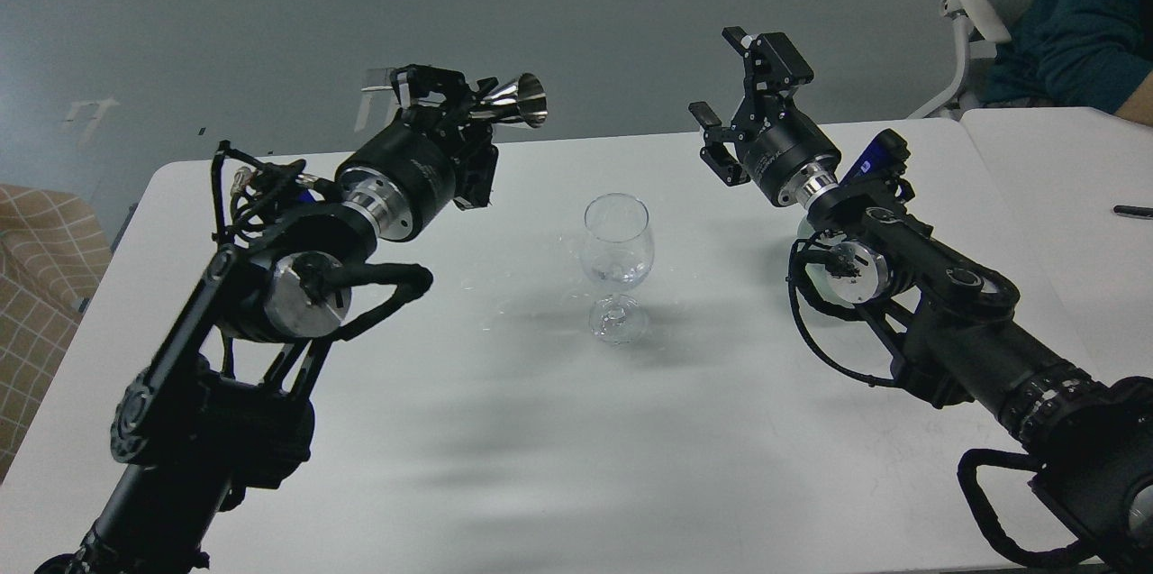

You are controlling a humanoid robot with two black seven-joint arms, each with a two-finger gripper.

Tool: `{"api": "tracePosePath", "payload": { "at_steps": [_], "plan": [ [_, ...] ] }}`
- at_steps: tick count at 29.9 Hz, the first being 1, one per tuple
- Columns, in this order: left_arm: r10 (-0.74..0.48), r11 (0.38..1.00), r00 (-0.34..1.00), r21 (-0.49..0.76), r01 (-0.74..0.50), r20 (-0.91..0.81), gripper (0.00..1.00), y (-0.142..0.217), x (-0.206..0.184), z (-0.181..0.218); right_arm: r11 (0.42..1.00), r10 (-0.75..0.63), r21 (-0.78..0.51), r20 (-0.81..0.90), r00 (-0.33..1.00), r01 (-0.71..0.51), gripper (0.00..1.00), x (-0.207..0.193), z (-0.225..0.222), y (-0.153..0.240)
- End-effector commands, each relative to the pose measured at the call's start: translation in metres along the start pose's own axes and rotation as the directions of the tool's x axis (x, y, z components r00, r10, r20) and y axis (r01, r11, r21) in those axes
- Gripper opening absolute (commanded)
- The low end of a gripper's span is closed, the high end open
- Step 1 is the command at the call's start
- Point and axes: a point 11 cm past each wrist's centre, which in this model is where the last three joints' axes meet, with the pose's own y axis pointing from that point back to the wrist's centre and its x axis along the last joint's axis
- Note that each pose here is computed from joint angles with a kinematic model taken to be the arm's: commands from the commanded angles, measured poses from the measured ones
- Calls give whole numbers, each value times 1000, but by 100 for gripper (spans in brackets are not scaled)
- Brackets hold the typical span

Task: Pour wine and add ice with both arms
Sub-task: 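Turn the jigger upright and move it back toward its spot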

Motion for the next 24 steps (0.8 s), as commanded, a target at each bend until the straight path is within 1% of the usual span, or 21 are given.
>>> {"api": "tracePosePath", "payload": {
  "at_steps": [1, 4, 6, 8, 10, 12, 17, 20, 24],
  "plan": [
    [-25, 999, 972, -32, 17, -236, 0, 9, 21, 24, 1000, -3, -2, 0, 1000, 3, 100, -1, 1, 0],
    [-41, 998, 916, -64, 17, -400, 0, 19, 42, 33, 1000, -7, -5, -1, 1000, 7, 100, -3, 2, 0],
    [-16, 998, 847, -57, -17, -532, 0, 29, 76, 21, 1000, -8, -6, 0, 1000, 8, 100, -4, 3, -1],
    [-27, 998, 823, -63, -11, -567, 0, 32, 86, 16, 1000, -10, -7, 0, 1000, 10, 100, -5, 3, -1],
    [-35, 998, 795, -64, -5, -606, 0, 34, 100, 1, 1000, -10, -7, 0, 1000, 10, 100, -5, 3, -1],
    [-26, 997, 760, -69, -25, -650, 1, 37, 128, -27, 1000, -9, -7, -1, 1000, 9, 100, -4, 3, -1],
    [-67, 991, 735, -131, -31, -675, 2, 41, 159, -48, 1000, -5, -8, -5, 1000, 5, 100, -2, 2, 0],
    [-78, 988, 722, -152, -38, -687, 2, 45, 182, -68, 1000, -8, -11, -5, 1000, 8, 100, -3, 3, 0],
    [-76, 986, 700, -158, -53, -710, 2, 49, 198, -83, 1000, -9, -9, -6, 1000, 9, 100, -3, 3, 0]
  ]
}}
